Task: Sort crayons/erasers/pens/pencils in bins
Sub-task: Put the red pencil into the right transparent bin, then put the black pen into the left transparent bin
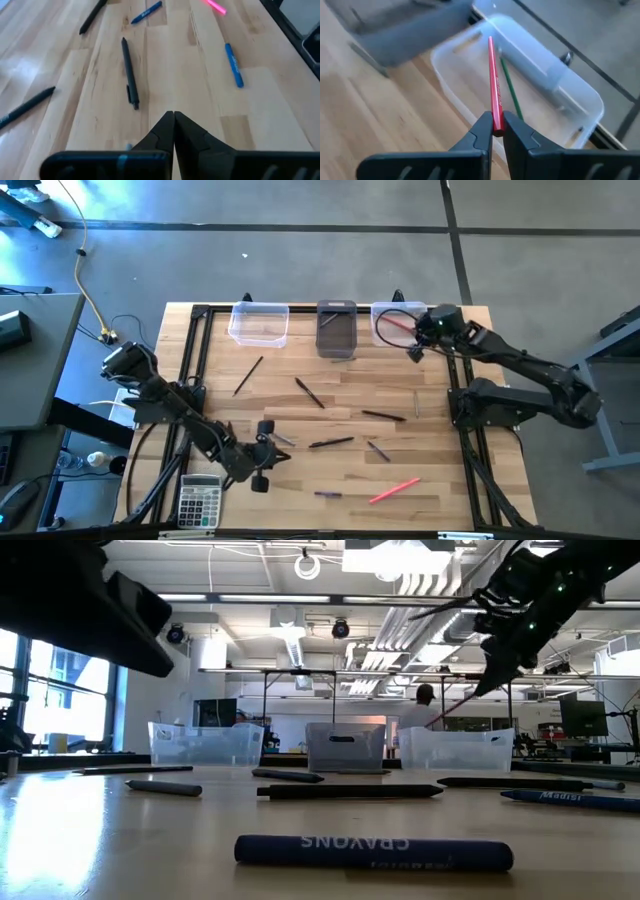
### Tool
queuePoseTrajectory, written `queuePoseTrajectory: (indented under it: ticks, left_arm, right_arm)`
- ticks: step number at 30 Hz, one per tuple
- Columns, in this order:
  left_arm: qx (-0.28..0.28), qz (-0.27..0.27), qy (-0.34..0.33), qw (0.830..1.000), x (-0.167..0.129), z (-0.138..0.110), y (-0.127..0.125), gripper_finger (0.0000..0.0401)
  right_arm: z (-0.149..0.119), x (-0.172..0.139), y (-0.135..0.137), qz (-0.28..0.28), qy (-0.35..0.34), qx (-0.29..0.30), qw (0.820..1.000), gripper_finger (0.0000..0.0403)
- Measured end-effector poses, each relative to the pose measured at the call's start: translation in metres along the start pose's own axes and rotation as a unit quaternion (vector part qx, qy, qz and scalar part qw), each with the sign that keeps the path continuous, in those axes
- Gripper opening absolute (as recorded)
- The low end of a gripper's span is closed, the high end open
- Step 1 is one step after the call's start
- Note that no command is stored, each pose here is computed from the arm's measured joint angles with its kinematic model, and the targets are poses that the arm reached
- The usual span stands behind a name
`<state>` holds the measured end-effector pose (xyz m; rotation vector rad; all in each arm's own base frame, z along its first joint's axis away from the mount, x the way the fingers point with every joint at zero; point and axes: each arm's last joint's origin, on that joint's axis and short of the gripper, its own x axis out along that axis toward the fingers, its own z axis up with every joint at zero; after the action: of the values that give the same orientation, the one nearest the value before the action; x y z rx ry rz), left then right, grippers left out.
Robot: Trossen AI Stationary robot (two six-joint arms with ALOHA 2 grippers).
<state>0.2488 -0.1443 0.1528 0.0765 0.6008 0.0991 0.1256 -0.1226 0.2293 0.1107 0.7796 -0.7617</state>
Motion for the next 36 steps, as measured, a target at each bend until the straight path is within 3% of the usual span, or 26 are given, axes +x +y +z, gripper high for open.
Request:
queuePoseTrajectory:
  ticks: [11,25,36]
  left_arm:
    - [0.01,0.004,-0.013,1.0,0.016,0.003,0.028,0.0]
    - [-0.046,0.002,-0.068,0.997,0.027,-0.016,0.071,0.0]
    - [-0.064,0.024,-0.067,0.995,0.032,-0.014,0.084,0.0]
  right_arm:
    - [-0.003,0.013,-0.019,0.011,0.014,0.021,1.0,0.0016]
    - [-0.005,0.043,-0.018,0.031,0.052,0.023,0.998,0.0019]
    - [-0.007,0.045,-0.02,-0.021,0.073,0.009,0.997,0.0111]
